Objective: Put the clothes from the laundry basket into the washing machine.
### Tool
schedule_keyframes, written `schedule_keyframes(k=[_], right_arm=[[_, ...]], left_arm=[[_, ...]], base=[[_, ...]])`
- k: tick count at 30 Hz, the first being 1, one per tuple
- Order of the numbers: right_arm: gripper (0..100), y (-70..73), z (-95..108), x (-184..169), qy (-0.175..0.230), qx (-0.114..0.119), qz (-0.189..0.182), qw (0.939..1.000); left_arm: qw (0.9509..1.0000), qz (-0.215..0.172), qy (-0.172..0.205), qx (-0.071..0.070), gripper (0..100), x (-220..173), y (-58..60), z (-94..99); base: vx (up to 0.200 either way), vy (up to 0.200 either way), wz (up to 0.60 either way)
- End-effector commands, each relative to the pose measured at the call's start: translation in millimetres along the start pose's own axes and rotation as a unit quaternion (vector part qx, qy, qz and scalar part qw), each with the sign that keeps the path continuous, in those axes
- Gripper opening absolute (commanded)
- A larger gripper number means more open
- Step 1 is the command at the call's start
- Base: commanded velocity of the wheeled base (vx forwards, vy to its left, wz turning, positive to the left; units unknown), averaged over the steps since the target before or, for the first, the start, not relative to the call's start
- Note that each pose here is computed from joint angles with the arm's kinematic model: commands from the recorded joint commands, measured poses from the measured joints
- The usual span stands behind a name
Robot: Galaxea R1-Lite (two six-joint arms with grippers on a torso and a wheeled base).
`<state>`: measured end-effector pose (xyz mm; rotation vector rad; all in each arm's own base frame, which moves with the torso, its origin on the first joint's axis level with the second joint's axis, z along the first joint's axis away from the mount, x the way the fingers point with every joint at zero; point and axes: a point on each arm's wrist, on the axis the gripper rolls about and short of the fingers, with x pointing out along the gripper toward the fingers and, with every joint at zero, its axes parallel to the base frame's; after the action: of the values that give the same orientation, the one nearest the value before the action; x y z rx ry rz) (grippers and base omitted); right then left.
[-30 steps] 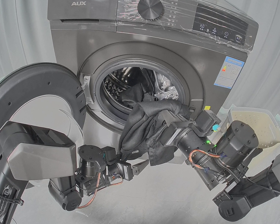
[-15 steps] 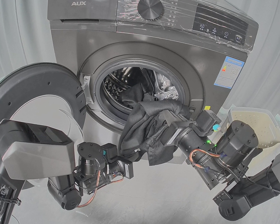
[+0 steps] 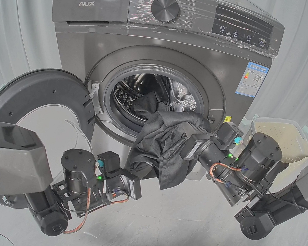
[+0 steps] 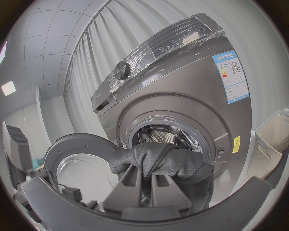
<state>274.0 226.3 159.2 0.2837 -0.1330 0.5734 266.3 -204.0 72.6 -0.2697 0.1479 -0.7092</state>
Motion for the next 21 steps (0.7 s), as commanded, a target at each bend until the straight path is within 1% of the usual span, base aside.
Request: schedule_keyframes(k=[1, 6, 7, 8, 10, 12, 13, 14, 15, 17, 21], right_arm=[[0, -7.7, -5.5, 1.0, 0.008, -0.002, -0.011, 0.9999], [0, -9.2, -18.3, -2.8, 0.032, -0.007, -0.014, 0.9994], [0, -11.8, -27.0, -4.2, 0.047, -0.011, -0.017, 0.9987], [0, -12.9, -34.2, -5.1, 0.058, -0.014, -0.018, 0.998], [0, -13.6, -41.9, -7.2, 0.072, -0.016, -0.019, 0.9971], [0, -13.9, -43.3, -7.4, 0.074, -0.016, -0.019, 0.9969], [0, -12.6, -44.7, -8.1, 0.077, -0.014, -0.018, 0.9968], [0, -12.6, -44.7, -8.1, 0.077, -0.014, -0.018, 0.9968], [0, -13.3, -46.5, -10.1, 0.082, -0.013, -0.019, 0.9964], [0, -14.7, -48.7, -13.0, 0.088, -0.014, -0.022, 0.9958], [0, -16.1, -57.1, -18.8, 0.099, -0.015, -0.021, 0.9947]], left_arm=[[0.9979, -0.044, -0.049, -0.001, 0, -41.2, -18.7, 45.8], [0.9942, -0.084, -0.066, 0.003, 0, -75.4, -25.7, 66.9], [0.9928, -0.092, -0.077, 0.004, 0, -80.1, -25.1, 74.2], [0.9922, -0.094, -0.082, 0.006, 0, -81.7, -23.6, 77.4], [0.9912, -0.096, -0.09, 0.009, 0, -81.2, -24.1, 81.6], [0.9904, -0.098, -0.097, 0.009, 0, -79.6, -24.4, 84.7], [0.9895, -0.097, -0.107, 0.011, 0, -77.0, -24.1, 88.9], [0.9895, -0.097, -0.107, 0.011, 0, -77.0, -24.1, 88.9], [0.988, -0.096, -0.12, 0.013, 0, -75.1, -23.5, 95.3], [0.987, -0.092, -0.131, 0.015, 0, -73.9, -21.1, 100.4], [0.9856, -0.093, -0.14, 0.016, 0, -72.0, -20.9, 105.2]], base=[[0.0, 0.0, 0.0], [0.0, 0.0, 0.0], [0.0, 0.0, 0.0], [0.0, 0.0, 0.0], [0.0, 0.0, 0.0], [0.0, 0.0, 0.0], [0.0, 0.0, 0.0], [0.0, 0.0, 0.0], [0.0, 0.0, 0.0], [0.0, 0.0, 0.0], [0.0, 0.0, 0.0]])
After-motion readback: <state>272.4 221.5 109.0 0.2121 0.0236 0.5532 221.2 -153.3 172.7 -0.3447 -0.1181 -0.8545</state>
